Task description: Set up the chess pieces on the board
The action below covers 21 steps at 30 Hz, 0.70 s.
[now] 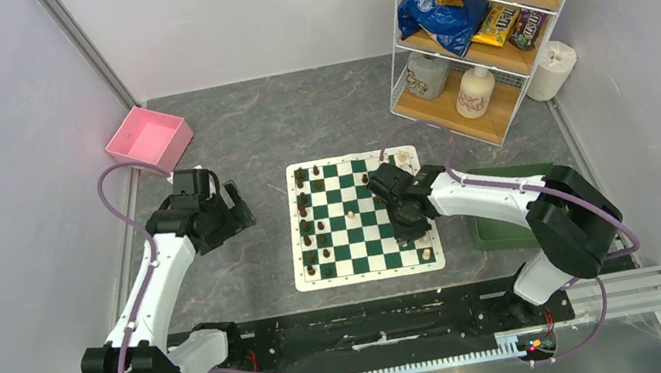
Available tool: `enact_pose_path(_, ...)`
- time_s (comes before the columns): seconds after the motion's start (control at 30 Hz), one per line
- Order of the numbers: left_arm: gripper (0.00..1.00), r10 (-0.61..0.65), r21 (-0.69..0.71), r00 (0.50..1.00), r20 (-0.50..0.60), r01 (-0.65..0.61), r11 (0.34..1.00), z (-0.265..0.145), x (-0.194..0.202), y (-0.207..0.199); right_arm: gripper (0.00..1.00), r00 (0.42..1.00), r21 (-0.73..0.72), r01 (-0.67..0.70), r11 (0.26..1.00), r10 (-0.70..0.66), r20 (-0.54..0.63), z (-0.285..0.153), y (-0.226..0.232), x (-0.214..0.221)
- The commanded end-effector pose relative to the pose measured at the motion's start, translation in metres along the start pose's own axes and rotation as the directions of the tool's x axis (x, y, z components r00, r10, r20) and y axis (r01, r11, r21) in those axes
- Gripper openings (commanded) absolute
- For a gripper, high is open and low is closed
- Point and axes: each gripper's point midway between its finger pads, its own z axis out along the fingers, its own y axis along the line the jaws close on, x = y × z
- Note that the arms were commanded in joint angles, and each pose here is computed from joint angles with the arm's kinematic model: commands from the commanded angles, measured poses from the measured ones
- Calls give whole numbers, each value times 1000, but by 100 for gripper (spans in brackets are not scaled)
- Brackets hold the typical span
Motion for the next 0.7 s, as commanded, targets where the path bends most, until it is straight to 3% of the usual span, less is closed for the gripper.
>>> enact_pose_path(0.0, 96, 13, 28, 999, 30, -14, 1000, -7, -13, -7, 24, 1000, -9, -8, 1000, 9, 27, -5, 1, -6)
enact_pose_path(0.67, 96, 13, 27, 1000, 28, -13, 1000, -7, -12, -7, 19, 999, 14, 3, 1000, -3, 38, -12, -4, -8)
